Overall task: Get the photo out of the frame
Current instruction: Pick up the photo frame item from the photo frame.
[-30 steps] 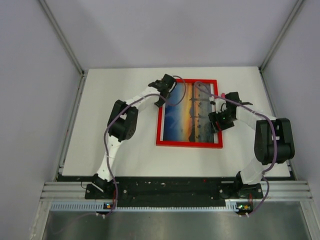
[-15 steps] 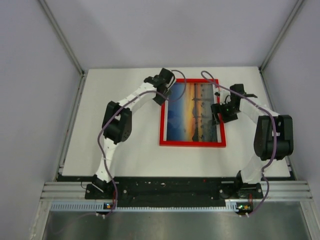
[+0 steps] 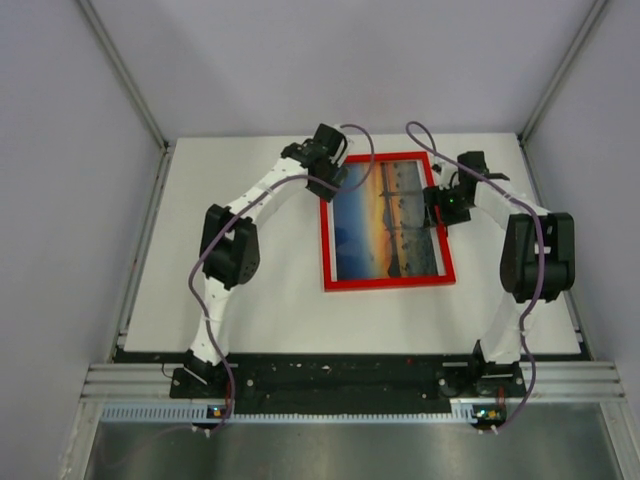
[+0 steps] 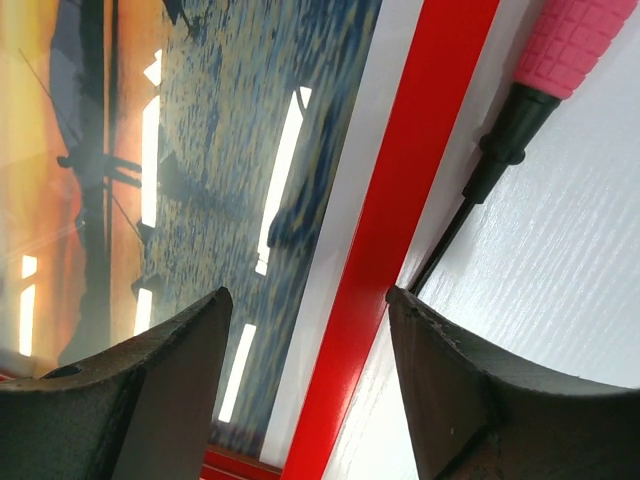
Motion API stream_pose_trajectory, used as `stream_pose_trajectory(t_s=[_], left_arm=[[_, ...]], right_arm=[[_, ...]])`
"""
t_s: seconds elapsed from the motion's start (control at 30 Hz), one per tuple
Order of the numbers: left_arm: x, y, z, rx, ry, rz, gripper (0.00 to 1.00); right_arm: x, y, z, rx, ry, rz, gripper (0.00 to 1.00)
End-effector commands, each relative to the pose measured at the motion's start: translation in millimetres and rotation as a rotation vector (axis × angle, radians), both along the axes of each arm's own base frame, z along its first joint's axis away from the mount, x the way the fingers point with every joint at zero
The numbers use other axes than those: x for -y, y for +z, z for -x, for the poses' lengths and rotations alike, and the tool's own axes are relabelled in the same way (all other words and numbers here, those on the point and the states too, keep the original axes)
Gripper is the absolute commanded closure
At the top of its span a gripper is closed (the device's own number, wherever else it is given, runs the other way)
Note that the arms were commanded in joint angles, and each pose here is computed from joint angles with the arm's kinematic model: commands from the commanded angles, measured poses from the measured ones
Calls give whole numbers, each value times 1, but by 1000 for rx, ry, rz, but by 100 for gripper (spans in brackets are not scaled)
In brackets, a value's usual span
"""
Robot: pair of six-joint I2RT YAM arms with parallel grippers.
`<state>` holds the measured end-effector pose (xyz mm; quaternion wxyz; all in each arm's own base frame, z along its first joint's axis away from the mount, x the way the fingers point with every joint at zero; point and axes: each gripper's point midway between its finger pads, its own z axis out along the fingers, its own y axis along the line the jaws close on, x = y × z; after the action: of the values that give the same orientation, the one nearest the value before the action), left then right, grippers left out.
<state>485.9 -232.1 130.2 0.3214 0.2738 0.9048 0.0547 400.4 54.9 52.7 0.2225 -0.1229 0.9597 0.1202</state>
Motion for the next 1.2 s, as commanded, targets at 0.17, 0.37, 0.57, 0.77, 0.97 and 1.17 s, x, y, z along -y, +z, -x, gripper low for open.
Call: stream_pose_trajectory(t_s=[0.17, 0.37, 0.57, 0.77, 0.97, 1.17], left_arm=[[24, -38, -1, -103, -10, 79, 21], [26, -46, -2, -116, 18, 90, 21], [23, -54, -1, -140, 28, 95, 23], [19, -60, 0, -150, 36, 76, 25], [19, -68, 3, -173, 38, 84, 29], [18, -78, 5, -197, 44, 80, 30]], right_arm=[[5, 16, -22, 73, -79, -21, 39], [9, 35, -28, 152, -91, -6, 39], [10, 22, -25, 131, -93, -1, 39], [15, 29, -32, 181, -113, 19, 38], [16, 17, -30, 167, -117, 28, 43], [16, 6, -29, 144, -115, 27, 51]])
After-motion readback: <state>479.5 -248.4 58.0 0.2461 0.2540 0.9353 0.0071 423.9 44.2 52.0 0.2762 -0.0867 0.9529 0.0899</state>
